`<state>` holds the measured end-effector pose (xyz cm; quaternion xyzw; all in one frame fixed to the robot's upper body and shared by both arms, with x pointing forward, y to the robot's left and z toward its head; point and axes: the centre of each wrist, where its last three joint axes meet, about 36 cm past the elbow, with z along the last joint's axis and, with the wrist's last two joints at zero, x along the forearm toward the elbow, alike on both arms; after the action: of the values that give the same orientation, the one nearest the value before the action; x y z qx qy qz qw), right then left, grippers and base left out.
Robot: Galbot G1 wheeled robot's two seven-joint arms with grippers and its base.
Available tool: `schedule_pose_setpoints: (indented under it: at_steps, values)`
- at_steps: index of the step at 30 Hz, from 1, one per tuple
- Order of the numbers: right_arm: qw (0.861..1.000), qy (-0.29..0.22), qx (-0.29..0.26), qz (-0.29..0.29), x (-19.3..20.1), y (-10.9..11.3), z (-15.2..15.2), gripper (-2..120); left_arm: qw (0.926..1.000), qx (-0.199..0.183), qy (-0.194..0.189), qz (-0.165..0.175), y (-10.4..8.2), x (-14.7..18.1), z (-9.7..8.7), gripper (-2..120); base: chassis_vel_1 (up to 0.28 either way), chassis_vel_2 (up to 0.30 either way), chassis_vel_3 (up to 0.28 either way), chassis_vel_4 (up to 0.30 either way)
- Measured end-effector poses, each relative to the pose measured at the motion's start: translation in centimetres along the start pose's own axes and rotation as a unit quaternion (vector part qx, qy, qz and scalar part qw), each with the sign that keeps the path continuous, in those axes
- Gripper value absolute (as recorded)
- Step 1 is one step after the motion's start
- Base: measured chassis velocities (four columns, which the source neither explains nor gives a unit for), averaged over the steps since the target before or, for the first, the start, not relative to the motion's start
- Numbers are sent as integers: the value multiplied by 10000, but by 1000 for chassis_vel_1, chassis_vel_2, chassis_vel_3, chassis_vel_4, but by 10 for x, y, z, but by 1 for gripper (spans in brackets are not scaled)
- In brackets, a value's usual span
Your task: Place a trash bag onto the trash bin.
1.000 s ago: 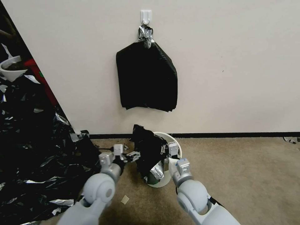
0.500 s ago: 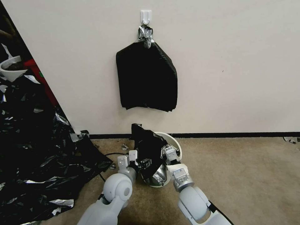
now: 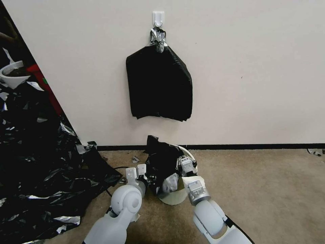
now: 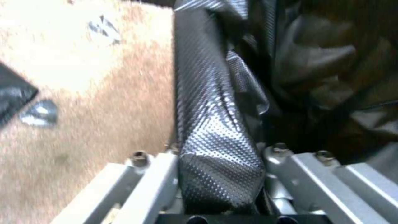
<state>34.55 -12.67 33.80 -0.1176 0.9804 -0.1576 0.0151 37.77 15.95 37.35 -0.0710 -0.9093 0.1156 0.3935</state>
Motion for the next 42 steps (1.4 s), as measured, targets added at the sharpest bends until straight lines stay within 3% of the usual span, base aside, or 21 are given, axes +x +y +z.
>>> schedule_pose_setpoints:
  at_steps: [4,11,17,21,22,25,26,29,33,35,39,40,42]
  values:
    - [9999,-31,40,136,-1,-17,0,0,9991,-128,-315,253,22,5,-1,3,0,0,0,0]
    - [9987,224,-324,336,-4,-43,0,0,9936,-517,-702,721,46,27,-15,1,0,0,0,0]
    - [9871,1062,-1076,533,1,-57,0,0,9838,-617,-1318,1043,58,35,-23,1,0,0,0,0]
    - [9641,1768,-1958,310,27,-52,-1,0,9740,-425,-1929,1112,65,31,-30,1,0,0,0,0]
    - [9641,1768,-1958,310,27,-52,-1,0,9740,-425,-1929,1112,65,31,-30,1,0,0,0,0]
    - [9360,2229,-2717,-190,54,-32,-14,0,9670,-231,-2250,1171,67,28,-37,1,0,0,0,0]
    - [9360,2229,-2717,-190,54,-32,-14,0,9670,-231,-2250,1171,67,28,-37,1,0,0,0,0]
    - [9072,2387,-3407,-633,68,-10,-29,0,9633,-86,-2393,1217,67,27,-44,1,0,0,0,0]
    - [8975,2357,-3643,-796,60,1,-27,0,9619,45,-2451,1209,70,27,-50,1,0,0,0,0]
    - [8980,2354,-3625,-820,54,4,-20,0,9627,115,-2428,1190,71,28,-52,1,0,0,0,0]
    - [9211,2008,-3202,-933,35,10,8,0,9646,366,-2363,1113,71,33,-58,1,0,0,0,0]
    - [9211,2008,-3202,-933,35,10,8,0,9646,366,-2363,1113,71,33,-58,1,0,0,0,0]
    - [9463,1507,-2641,-1100,28,14,30,0,9646,487,-2354,1084,72,34,-60,1,0,0,0,0]
